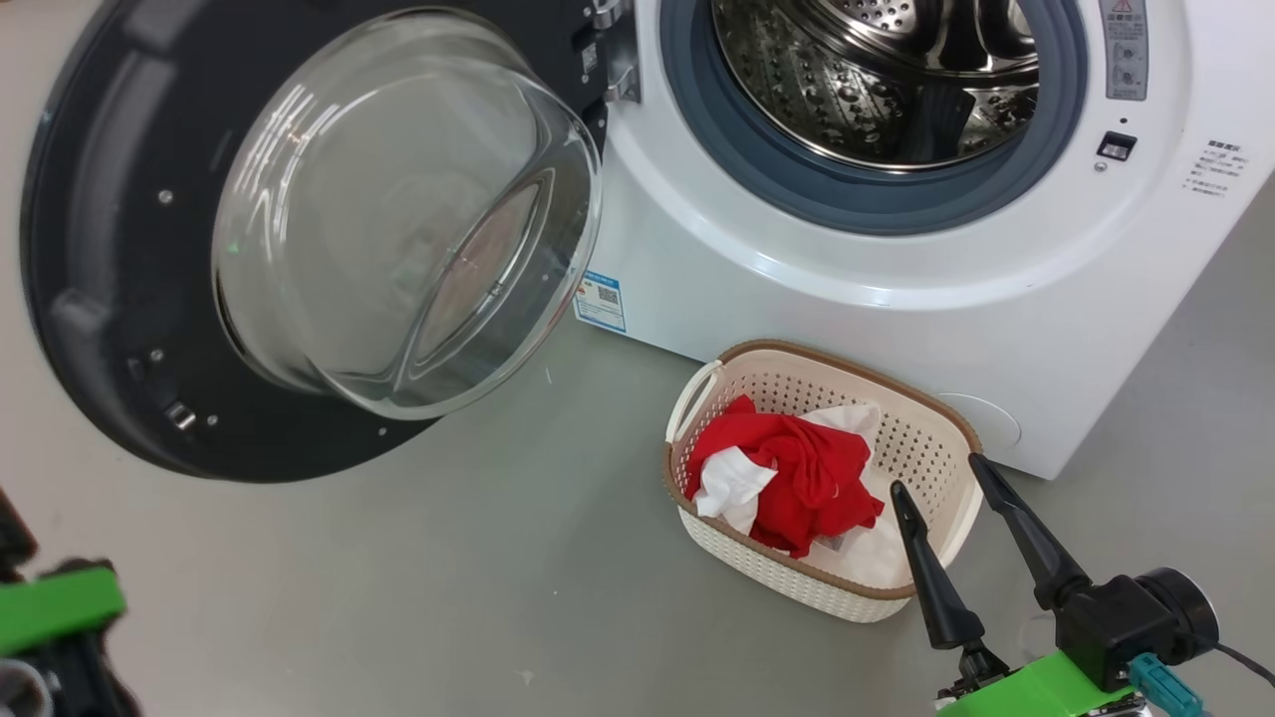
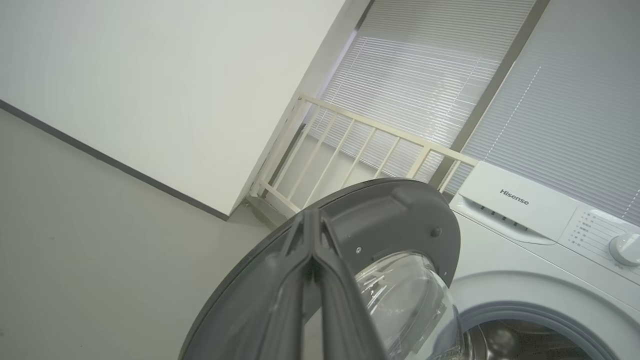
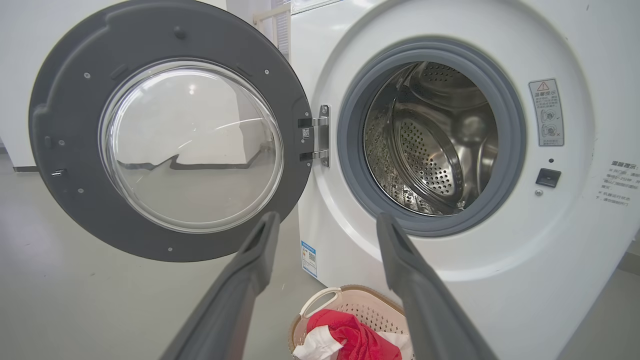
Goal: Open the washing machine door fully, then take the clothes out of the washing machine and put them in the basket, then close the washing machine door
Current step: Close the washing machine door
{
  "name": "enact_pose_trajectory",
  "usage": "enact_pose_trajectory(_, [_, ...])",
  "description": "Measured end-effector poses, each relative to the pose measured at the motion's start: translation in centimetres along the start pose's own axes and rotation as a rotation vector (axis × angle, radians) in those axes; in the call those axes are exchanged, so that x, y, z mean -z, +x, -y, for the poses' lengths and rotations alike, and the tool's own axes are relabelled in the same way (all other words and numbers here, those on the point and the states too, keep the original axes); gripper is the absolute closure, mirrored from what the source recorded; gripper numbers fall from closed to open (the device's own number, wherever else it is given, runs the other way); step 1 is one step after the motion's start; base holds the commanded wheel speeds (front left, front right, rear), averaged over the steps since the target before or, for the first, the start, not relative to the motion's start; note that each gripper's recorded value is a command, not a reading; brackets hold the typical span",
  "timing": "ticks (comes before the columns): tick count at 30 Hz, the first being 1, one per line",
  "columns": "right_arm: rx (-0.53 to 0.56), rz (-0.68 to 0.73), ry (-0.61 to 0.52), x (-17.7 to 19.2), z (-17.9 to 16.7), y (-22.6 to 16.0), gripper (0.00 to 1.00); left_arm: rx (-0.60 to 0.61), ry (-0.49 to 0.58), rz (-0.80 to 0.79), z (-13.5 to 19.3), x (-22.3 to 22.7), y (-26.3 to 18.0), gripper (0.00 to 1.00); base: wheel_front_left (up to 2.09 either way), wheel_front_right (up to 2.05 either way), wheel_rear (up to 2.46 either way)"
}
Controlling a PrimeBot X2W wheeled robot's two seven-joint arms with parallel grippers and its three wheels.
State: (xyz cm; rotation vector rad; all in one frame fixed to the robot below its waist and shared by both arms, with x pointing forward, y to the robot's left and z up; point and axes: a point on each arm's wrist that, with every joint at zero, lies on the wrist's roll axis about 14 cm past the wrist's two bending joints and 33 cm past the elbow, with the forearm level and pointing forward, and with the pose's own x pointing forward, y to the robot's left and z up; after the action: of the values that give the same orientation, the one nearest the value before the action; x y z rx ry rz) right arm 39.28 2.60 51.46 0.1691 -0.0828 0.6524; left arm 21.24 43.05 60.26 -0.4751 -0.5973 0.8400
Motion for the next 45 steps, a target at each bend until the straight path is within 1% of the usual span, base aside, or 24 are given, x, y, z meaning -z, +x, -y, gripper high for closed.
enact_pose_trajectory(4, [0.013,-0.005,-0.008,0.1,0.5,-0.3,0.00,-0.034,-0.098,0.010,-0.4,0.3,2.1,1.00,0.00,0.00,0.00])
enact_pose_trajectory(7, [0.022,-0.007,-0.012,0.1,0.9,-0.5,0.00,-0.074,-0.224,0.009,-0.6,0.3,4.0,1.00,0.00,0.00,0.00])
enact_pose_trajectory(12, [0.036,-0.018,-0.023,0.3,1.6,-0.8,0.00,-0.128,-0.378,-0.029,-1.0,0.3,7.0,1.00,0.00,0.00,0.00])
enact_pose_trajectory(14, [0.041,-0.020,-0.024,0.2,1.8,-0.8,0.00,-0.146,-0.423,-0.048,-1.0,0.1,8.2,1.00,0.00,0.00,0.00])
enact_pose_trajectory(18, [0.052,-0.026,-0.027,0.3,2.3,-1.0,0.00,-0.167,-0.480,-0.058,-1.0,-0.8,10.6,1.00,0.00,0.00,0.00])
enact_pose_trajectory(20, [0.055,-0.034,-0.029,0.5,2.5,-1.1,0.00,-0.188,-0.533,-0.103,-1.0,-0.1,11.4,1.00,0.00,0.00,0.00])
enact_pose_trajectory(24, [0.058,-0.048,-0.038,0.7,3.1,-1.3,0.00,-0.235,-0.613,-0.248,-0.8,2.9,12.1,1.00,0.00,0.00,0.00])
enact_pose_trajectory(25, [0.058,-0.048,-0.038,0.7,3.1,-1.3,0.00,-0.235,-0.613,-0.248,-0.8,2.9,12.1,1.00,0.00,0.00,0.00])
enact_pose_trajectory(26, [0.058,-0.050,-0.043,0.8,3.3,-1.2,0.00,-0.255,-0.630,-0.303,-0.7,4.2,12.2,1.00,0.00,0.00,0.00])
enact_pose_trajectory(31, [0.051,-0.044,-0.046,0.5,3.3,-0.9,0.00,-0.288,-0.649,-0.382,-0.6,6.2,12.2,1.00,0.00,0.00,0.00])
enact_pose_trajectory(35, [0.066,-0.051,-0.058,0.5,4.1,-1.2,0.00,-0.315,-0.650,-0.443,-0.7,7.7,12.3,1.00,0.00,0.00,0.00])
enact_pose_trajectory(38, [0.081,-0.051,-0.065,0.4,4.6,-1.5,0.00,-0.305,-0.655,-0.508,-0.1,8.7,12.4,1.00,0.00,0.00,0.00])
enact_pose_trajectory(45, [0.106,-0.051,-0.070,0.3,5.3,-2.1,0.00,-0.281,-0.627,-0.633,0.8,10.6,11.9,1.00,0.00,0.00,0.00])
